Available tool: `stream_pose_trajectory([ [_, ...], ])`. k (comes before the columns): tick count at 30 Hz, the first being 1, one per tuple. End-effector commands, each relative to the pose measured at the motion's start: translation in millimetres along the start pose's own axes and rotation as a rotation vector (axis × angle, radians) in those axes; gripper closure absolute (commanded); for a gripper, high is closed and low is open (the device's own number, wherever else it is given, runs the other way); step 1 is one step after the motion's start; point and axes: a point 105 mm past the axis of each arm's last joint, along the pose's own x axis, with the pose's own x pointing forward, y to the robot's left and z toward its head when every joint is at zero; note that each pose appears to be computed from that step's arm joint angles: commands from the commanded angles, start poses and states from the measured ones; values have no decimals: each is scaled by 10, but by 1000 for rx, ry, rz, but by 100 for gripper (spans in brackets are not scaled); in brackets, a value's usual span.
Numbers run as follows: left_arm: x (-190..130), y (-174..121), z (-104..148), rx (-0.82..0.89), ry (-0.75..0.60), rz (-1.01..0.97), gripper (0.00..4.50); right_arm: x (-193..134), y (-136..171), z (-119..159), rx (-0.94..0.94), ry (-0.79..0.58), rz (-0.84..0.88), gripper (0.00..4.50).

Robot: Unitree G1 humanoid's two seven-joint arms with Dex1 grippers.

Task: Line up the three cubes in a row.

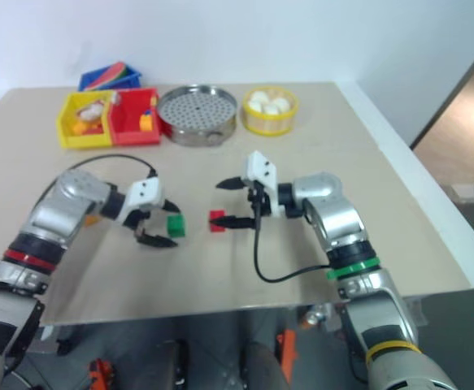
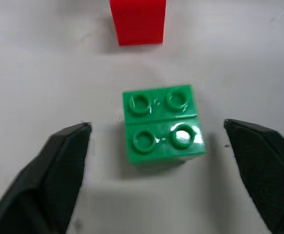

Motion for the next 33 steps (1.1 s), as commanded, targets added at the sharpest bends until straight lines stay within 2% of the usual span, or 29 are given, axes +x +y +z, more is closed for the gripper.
stream_pose_trajectory([
  [1, -297, 10, 237, -1, -74, 99, 6, -40, -34, 247, -30, -65, -16, 0],
  [4, -530, 38, 341, -68, -162, 257, 6, -67, -17, 407, 68, -173, -10, 0],
  [7, -728, 102, 341, -130, -234, 450, 6, -97, 21, 476, 78, -210, 5, 0],
  [9, -888, 131, 253, -196, -267, 626, 6, -114, 58, 507, 79, -232, 24, 0],
  [14, -1215, 96, -162, -360, -257, 1034, 6, -119, 113, 516, 46, -240, 49, 0],
  [19, -1280, -73, -470, -505, -240, 1309, 6, -106, 134, 438, 35, -218, 63, 0],
  [26, -1361, -210, -657, -567, -191, 1582, 6, -109, 101, 379, 21, -195, 66, 0],
  [33, -1223, -270, -712, -642, -188, 1706, 6, -132, 63, 333, 11, -174, 59, 0],
])
